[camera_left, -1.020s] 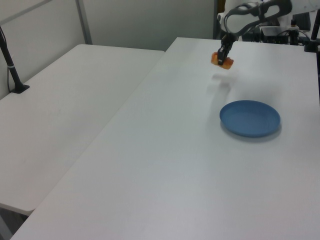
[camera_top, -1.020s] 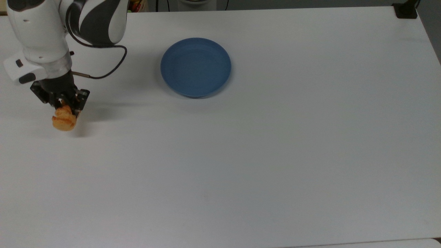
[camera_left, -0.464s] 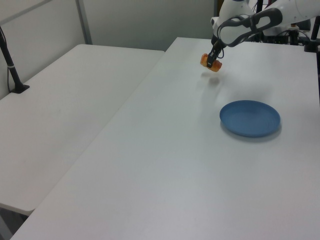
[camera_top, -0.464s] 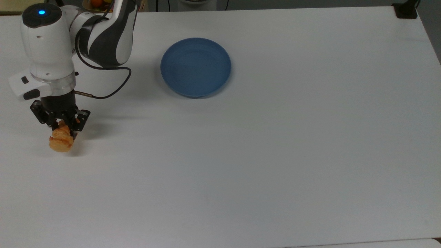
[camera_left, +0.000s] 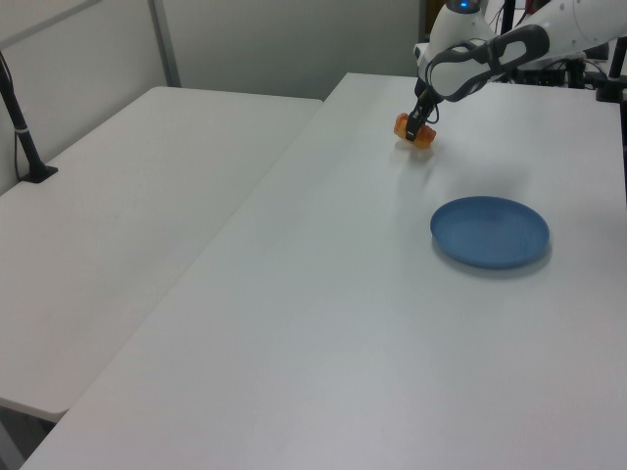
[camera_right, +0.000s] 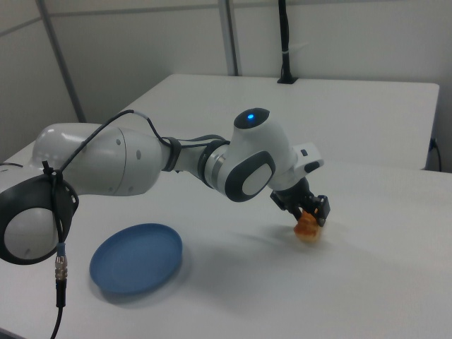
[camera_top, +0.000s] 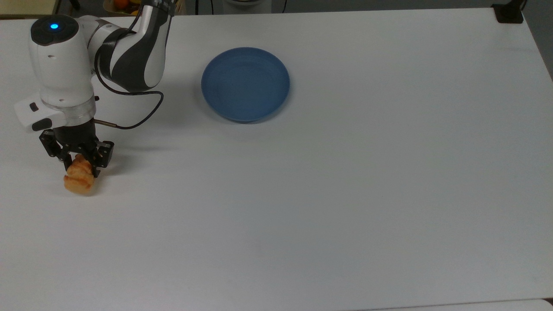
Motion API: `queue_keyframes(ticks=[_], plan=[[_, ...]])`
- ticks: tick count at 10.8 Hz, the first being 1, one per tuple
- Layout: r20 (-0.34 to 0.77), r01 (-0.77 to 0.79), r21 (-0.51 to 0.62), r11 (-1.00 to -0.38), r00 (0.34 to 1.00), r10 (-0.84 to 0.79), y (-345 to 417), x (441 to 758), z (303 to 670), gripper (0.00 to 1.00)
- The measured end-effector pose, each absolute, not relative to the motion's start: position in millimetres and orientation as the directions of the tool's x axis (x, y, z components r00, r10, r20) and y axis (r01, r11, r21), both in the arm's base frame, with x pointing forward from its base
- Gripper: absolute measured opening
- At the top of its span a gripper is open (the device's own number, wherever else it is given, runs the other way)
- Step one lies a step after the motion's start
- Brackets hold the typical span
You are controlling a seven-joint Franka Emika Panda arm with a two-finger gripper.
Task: Put the bread on the table
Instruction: 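Open the gripper to release the bread roll onto the table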
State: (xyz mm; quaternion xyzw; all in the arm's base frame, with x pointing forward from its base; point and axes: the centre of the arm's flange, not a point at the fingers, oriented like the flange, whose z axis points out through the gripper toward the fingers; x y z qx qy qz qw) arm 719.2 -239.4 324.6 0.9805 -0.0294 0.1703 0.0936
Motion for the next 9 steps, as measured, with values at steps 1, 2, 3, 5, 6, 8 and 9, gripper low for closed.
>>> queue_keyframes(ticks=[1,2,3,5,6,8,9], plan=[[0.34,-0.091,0.173,-0.981,0.94,-0.028,-241,719,324,0.73],[0.34,-0.091,0.172,-0.981,0.94,-0.028,-241,719,324,0.74],[0.34,-0.091,0.17,-0.981,0.94,-0.028,-240,719,324,0.76],[0.341,-0.091,0.168,-0.982,0.94,-0.029,-241,719,324,0.96],[0.345,-0.092,0.168,-0.982,0.938,-0.029,-241,720,326,1.0],[0.373,-0.086,0.164,-0.983,0.928,-0.019,-234,725,343,1.0],[0.391,-0.078,0.156,-0.985,0.92,-0.011,-226,727,356,1.0]])
